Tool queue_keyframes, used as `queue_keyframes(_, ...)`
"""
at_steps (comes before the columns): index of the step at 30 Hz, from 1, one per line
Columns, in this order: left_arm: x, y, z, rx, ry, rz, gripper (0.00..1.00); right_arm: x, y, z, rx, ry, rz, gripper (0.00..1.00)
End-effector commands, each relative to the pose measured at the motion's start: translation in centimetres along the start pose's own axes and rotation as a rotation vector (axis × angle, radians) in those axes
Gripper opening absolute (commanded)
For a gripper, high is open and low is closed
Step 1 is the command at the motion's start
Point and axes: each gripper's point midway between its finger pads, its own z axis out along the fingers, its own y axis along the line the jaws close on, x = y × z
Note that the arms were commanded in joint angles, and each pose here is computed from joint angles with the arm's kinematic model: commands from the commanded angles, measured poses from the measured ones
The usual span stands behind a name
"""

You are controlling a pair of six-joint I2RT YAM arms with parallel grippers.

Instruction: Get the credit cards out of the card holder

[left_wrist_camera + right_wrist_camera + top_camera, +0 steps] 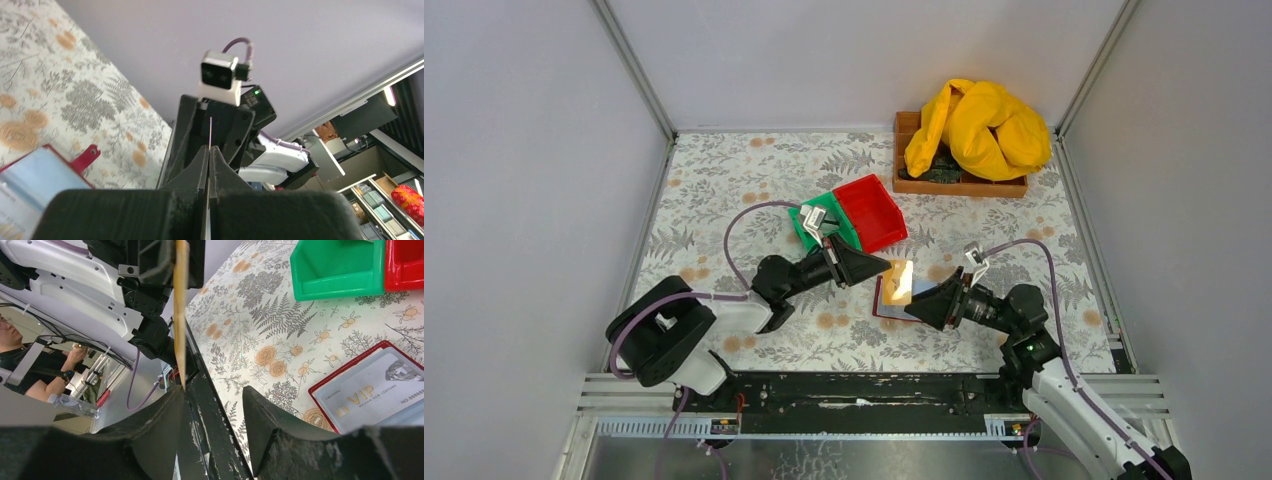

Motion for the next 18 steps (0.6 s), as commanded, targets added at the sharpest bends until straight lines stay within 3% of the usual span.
queue_keyframes(1,-2.6,-3.5,0.1,0.135,-0.151,0.042,0.0,-2.0,1.6,0.4,-0.075,-0.069,-0.041,0.54)
queue_keyframes(11,-1.5,-3.2,0.9,0.134,-0.136,0.034,0.0,-3.9,2.8,1.0,-0.114,-0.098,-0.073,0.52)
queue_keyframes(18,-2.4,-4.1,0.9,0.15,-0.171,0.06,0.0,-2.9,2.4,0.8,-0.109,-0.078,-0.056,0.49)
